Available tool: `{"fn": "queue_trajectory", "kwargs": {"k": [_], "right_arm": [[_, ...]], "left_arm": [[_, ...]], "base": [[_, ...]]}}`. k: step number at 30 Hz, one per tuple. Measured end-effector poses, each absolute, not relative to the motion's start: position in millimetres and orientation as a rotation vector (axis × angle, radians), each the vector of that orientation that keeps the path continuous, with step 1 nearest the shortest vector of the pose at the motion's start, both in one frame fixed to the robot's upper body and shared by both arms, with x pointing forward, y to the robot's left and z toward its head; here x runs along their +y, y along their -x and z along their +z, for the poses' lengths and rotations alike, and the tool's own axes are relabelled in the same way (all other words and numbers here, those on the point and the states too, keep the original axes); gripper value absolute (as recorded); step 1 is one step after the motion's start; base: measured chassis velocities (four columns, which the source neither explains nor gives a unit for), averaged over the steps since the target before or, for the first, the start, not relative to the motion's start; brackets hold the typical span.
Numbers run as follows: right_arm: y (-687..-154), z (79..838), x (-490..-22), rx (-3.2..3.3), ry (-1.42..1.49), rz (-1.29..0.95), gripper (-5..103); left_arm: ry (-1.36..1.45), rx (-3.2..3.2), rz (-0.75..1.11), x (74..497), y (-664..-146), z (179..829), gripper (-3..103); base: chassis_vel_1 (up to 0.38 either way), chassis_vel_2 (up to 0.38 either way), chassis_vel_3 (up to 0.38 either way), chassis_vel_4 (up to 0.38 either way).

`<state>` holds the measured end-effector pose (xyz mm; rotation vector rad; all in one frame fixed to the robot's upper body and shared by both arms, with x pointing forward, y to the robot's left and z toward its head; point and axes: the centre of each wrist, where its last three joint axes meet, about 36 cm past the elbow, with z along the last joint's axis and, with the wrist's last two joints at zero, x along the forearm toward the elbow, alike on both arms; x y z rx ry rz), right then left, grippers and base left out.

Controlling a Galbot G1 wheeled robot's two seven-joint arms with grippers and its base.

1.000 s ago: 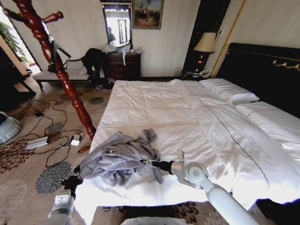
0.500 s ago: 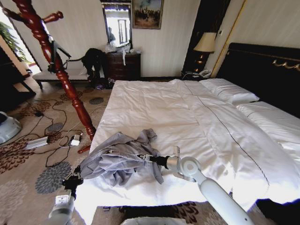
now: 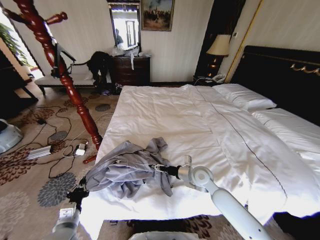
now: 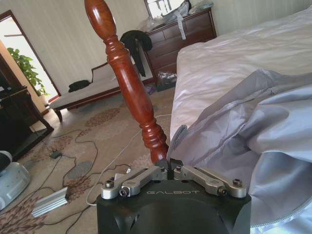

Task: Pick up the clothes from the bed and hang them on the clothes hanger.

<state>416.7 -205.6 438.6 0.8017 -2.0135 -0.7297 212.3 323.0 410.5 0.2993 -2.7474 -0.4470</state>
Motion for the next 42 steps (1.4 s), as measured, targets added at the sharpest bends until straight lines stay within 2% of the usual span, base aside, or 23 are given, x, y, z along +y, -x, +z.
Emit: {"fn": "queue_trajectory", "kwargs": {"k": [3, 4, 6, 9, 11, 13, 14, 27, 34, 42], "right_arm": [[-416.6, 439.8, -206.3, -2.017, -0.803, -0.728, 36], [-416.6, 439.8, -206.3, -2.017, -0.803, -0.728, 36], [-416.5, 440.0, -206.3, -2.017, -0.802, -0.728, 25], [-415.8, 440.6, -205.9, -2.017, -0.805, -0.727, 20], [-414.6, 442.2, -205.2, -2.02, -0.809, -0.724, 9], [-413.3, 444.4, -205.0, -2.024, -0.813, -0.721, 9], [-412.0, 448.2, -205.2, -2.032, -0.818, -0.716, 2], [-409.4, 535.4, -229.6, -2.35, -0.845, -0.61, 1], [-422.7, 610.9, -249.5, -2.626, -0.846, -0.49, 1], [-450.0, 683.9, -269.6, -2.798, -0.854, -0.474, 1]], "left_arm": [[-0.3, -2.747, -0.447, 323.0, -212.2, 410.5, 0], [-0.3, -2.747, -0.447, 323.0, -212.2, 410.5, 0], [-0.3, -2.746, -0.445, 322.7, -211.8, 410.3, 0], [-0.3, -2.747, -0.446, 322.3, -211.7, 410.7, 0], [-0.298, -2.751, -0.448, 322.4, -212.3, 412.0, 0], [-0.294, -2.755, -0.452, 322.8, -213.0, 413.2, 0], [-0.287, -2.763, -0.458, 323.1, -214.4, 415.6, 0], [-0.101, -2.935, -0.465, 321.6, -262.7, 481.9, 0], [0.054, -3.063, -0.508, 337.4, -314.4, 561.2, 0], [0.189, -3.151, -0.435, 354.4, -350.1, 646.8, 0]], "base": [[0.0, 0.0, 0.0, 0.0], [0.0, 0.0, 0.0, 0.0], [0.0, 0.0, 0.0, 0.0], [0.0, 0.0, 0.0, 0.0], [0.0, 0.0, 0.0, 0.0], [0.0, 0.0, 0.0, 0.0], [0.0, 0.0, 0.0, 0.0], [0.0, 0.0, 0.0, 0.0], [0.0, 0.0, 0.0, 0.0], [0.0, 0.0, 0.0, 0.0]]}}
